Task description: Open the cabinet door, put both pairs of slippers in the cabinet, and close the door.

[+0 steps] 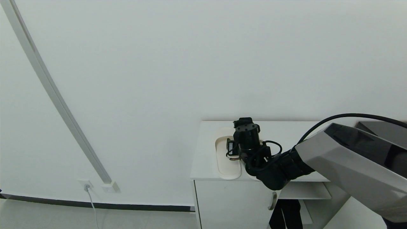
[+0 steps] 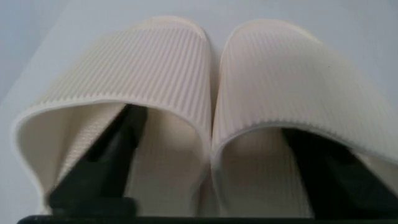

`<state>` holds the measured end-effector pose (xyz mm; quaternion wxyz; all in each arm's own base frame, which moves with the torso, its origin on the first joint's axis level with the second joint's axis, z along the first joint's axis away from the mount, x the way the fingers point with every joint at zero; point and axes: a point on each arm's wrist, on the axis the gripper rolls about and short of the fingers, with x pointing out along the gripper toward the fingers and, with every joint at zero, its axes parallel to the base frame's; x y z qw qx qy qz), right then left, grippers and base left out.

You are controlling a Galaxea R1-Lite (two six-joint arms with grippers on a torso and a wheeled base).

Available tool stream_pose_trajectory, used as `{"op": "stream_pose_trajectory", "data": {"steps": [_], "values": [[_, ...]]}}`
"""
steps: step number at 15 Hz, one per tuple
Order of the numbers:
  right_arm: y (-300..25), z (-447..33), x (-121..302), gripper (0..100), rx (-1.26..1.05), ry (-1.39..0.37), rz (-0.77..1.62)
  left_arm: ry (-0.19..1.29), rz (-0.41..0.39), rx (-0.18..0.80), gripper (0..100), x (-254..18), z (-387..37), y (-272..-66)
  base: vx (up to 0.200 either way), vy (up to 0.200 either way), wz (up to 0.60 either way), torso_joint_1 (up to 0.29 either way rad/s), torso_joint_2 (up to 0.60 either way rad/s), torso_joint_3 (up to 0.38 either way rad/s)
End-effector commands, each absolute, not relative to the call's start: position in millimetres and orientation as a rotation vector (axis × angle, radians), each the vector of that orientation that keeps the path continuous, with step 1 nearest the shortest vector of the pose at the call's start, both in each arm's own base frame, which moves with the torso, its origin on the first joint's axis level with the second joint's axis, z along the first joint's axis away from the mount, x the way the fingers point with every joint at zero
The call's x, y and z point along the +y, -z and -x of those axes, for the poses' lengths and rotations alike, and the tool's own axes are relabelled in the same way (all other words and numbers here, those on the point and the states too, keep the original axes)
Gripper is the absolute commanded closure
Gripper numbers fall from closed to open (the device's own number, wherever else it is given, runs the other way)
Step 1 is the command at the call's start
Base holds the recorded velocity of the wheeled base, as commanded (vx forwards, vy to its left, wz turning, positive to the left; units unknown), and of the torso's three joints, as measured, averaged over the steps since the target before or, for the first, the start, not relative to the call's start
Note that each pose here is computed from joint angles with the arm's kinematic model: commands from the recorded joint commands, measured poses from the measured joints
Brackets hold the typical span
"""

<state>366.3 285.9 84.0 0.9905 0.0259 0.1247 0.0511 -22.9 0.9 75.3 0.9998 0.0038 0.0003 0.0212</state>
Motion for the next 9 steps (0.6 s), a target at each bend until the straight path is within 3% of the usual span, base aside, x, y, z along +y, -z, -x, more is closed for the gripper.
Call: {"op": "stream_pose_trajectory", "data": {"steps": [1, 9], "values": [[-80.7, -368.0, 285.7, 100, 0.255, -0.100, -0.049, -0.043, -0.008, 0.002, 100, 0.9, 22.8, -75.3, 0.000, 0.000, 0.00, 0.000, 0.00, 0.000], [-89.2, -365.6, 283.7, 100, 0.242, -0.100, -0.058, -0.043, -0.008, 0.002, 100, 0.9, 22.8, -75.3, 0.000, 0.000, 0.00, 0.000, 0.00, 0.000]]}}
